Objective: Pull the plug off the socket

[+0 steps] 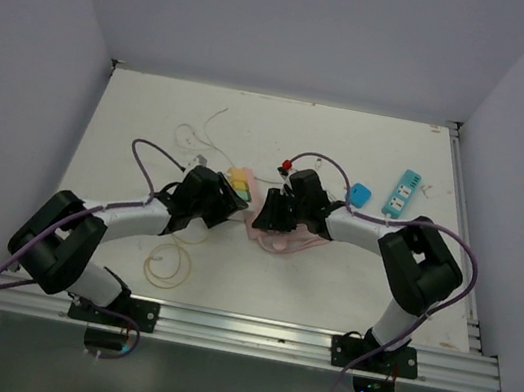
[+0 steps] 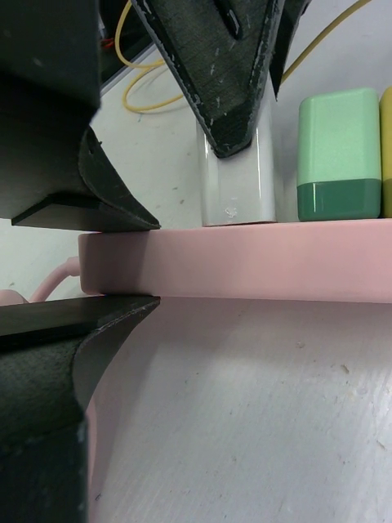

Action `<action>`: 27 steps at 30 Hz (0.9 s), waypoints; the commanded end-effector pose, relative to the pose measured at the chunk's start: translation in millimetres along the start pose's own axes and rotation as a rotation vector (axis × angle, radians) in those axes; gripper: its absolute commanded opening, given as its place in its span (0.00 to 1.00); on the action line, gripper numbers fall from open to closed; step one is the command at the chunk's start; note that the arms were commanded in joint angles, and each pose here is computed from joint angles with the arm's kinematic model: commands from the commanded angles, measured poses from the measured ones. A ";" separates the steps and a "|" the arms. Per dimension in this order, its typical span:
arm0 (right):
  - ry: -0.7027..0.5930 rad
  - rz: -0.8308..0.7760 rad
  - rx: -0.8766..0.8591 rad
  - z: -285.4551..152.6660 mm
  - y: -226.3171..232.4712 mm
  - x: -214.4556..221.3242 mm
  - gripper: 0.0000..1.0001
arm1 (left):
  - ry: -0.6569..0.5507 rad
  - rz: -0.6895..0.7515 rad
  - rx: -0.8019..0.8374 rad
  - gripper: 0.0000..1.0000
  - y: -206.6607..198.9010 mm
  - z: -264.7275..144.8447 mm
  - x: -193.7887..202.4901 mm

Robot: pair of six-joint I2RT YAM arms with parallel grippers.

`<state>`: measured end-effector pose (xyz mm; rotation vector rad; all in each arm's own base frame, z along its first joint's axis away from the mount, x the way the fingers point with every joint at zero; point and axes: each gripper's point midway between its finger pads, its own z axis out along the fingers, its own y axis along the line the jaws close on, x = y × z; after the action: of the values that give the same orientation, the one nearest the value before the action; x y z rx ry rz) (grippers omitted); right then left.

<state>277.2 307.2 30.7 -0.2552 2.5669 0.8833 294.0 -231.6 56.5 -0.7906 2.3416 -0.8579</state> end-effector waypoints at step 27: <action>0.217 0.207 0.479 -11.3 -127.2 79.0 0.00 | -0.094 -0.060 0.300 0.00 -51.8 -74.1 -53.6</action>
<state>288.1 306.3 27.0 -0.1032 2.6154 0.9487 286.5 -187.7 102.3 -0.8640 2.1733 -1.0221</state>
